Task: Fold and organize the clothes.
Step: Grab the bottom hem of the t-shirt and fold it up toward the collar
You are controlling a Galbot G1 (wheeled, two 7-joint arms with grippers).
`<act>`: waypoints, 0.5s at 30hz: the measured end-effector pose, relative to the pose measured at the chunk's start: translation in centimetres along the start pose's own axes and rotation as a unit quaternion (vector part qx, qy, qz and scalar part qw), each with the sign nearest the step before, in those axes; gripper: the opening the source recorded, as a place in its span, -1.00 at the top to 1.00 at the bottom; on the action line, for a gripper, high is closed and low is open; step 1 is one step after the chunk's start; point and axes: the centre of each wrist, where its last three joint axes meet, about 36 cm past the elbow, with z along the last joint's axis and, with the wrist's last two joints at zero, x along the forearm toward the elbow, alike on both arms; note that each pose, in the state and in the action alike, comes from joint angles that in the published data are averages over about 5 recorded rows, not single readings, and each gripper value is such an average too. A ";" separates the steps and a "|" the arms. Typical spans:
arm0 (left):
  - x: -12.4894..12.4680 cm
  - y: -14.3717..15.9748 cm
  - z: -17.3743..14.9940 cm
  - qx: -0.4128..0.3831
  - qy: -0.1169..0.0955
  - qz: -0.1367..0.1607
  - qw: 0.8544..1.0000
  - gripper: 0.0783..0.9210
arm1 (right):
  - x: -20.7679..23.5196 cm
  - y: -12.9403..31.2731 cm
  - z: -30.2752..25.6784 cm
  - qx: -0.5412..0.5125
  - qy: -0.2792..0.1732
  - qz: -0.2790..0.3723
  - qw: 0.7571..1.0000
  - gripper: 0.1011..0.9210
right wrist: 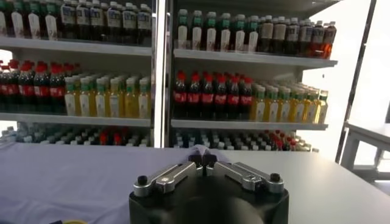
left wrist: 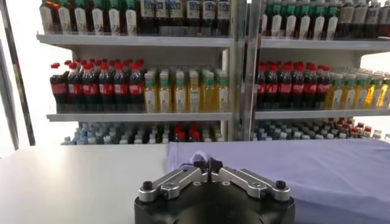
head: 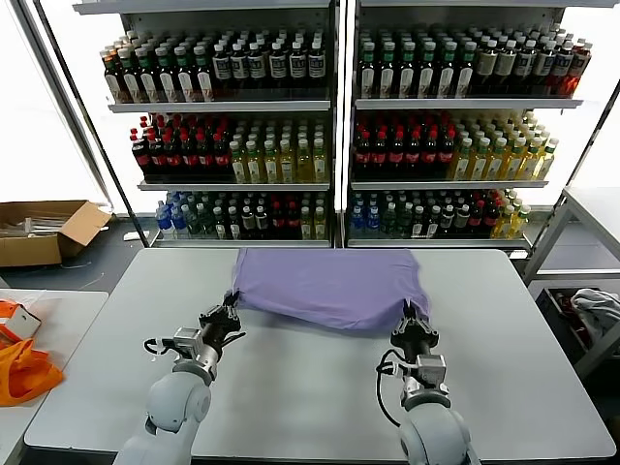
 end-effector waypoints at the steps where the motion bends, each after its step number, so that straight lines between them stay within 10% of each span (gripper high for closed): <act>1: -0.3 0.1 0.0 -0.001 0.001 -0.001 1.000 0.99 | -0.6 0.0 -0.1 0.001 0.000 0.000 1.000 0.98; 15: -3.9 1.3 -0.3 -0.009 0.013 -0.008 1.000 0.99 | -6.9 -0.2 -1.0 0.019 0.022 -0.001 1.000 0.98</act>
